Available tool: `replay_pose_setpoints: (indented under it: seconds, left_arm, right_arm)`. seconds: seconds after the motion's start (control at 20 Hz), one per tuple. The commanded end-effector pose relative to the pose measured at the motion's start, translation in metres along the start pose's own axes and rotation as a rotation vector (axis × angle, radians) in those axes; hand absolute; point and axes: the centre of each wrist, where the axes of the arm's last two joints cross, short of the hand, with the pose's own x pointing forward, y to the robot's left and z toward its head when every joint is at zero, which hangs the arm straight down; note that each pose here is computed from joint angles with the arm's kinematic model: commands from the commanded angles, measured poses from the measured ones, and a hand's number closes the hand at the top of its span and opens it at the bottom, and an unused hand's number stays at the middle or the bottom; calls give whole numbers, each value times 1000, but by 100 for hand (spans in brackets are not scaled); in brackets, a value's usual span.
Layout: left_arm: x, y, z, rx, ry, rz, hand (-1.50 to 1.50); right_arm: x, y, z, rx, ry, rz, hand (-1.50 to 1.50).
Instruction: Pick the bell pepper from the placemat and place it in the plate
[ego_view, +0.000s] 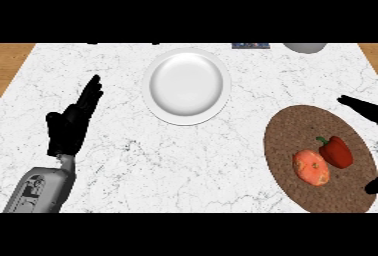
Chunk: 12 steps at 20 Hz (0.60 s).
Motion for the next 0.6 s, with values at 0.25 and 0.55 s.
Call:
replay_pose_setpoints:
  seconds: [0.25, 0.55]
  left_arm:
    - [9, -4, 3, 14, -7, 2, 0]
    - [1, -12, -9, 6, -1, -14, 0]
  right_arm:
    - [-14, 18, -20, 117, 81, 84, -150]
    - [-13, 57, -52, 142, 86, 88, -150]
